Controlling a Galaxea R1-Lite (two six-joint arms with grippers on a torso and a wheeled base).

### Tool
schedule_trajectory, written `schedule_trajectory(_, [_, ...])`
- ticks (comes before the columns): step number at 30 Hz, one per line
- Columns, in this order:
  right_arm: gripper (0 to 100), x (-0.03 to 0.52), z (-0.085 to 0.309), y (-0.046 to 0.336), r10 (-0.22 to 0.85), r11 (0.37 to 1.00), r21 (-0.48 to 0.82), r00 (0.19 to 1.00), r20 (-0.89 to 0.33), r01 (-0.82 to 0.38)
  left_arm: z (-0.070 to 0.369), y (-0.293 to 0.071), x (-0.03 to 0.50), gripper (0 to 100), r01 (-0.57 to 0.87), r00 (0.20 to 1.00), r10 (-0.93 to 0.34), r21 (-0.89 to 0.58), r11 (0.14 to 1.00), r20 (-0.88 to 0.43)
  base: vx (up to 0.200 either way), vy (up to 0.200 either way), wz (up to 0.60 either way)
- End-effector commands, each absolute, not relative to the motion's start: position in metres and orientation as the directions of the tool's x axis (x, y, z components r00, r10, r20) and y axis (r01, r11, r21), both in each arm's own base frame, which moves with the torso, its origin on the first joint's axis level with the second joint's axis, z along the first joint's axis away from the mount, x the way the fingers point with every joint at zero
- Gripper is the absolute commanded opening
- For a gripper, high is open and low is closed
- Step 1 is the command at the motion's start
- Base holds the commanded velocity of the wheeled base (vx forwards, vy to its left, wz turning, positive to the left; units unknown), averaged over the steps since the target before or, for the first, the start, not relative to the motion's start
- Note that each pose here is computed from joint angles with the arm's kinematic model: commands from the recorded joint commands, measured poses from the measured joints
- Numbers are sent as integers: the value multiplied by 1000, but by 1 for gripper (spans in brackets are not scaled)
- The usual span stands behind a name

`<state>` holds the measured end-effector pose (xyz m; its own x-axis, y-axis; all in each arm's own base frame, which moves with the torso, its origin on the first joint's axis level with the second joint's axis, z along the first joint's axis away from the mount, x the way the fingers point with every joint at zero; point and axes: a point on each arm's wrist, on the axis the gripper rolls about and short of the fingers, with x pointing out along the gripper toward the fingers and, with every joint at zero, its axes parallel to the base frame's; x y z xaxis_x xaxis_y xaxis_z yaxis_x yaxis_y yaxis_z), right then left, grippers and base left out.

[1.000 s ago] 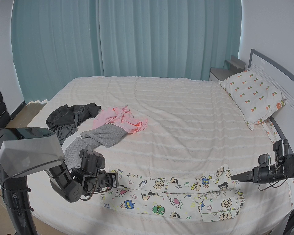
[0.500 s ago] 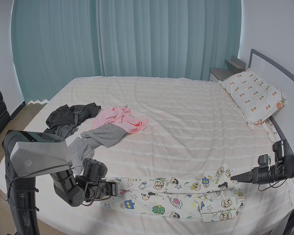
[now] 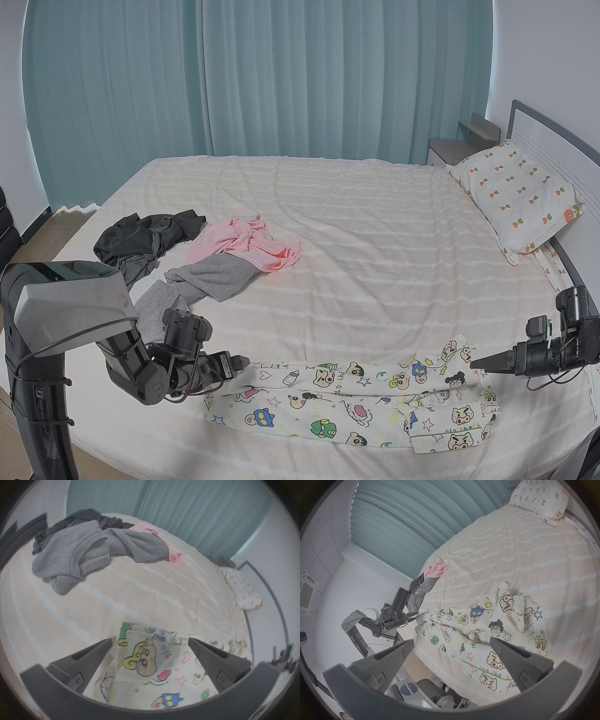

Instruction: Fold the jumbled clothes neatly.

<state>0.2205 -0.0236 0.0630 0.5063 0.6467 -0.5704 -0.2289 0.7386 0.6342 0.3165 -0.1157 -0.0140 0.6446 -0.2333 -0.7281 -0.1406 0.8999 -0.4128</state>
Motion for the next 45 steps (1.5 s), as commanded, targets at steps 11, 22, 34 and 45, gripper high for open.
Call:
schedule_trajectory(11, [100,271,38,-33,541,816,563,519,-662,-133,34,-96,272,100,-174,607,-502,-720,672,-615,0,0,0])
schedule_trajectory(22, [100,308,37,19,611,776,606,447,-653,-176,8,-86,261,100,-155,677,-515,-786,599,-526,0,0,0])
schedule_trajectory(34, [100,341,-21,18,417,892,450,434,-798,-30,5,-86,261,100,-164,675,-512,-785,598,-531,0,0,0])
schedule_trajectory(45, [100,329,-28,-6,320,922,381,427,-846,64,5,-87,260,100,-166,675,-509,-782,601,-534,0,0,0])
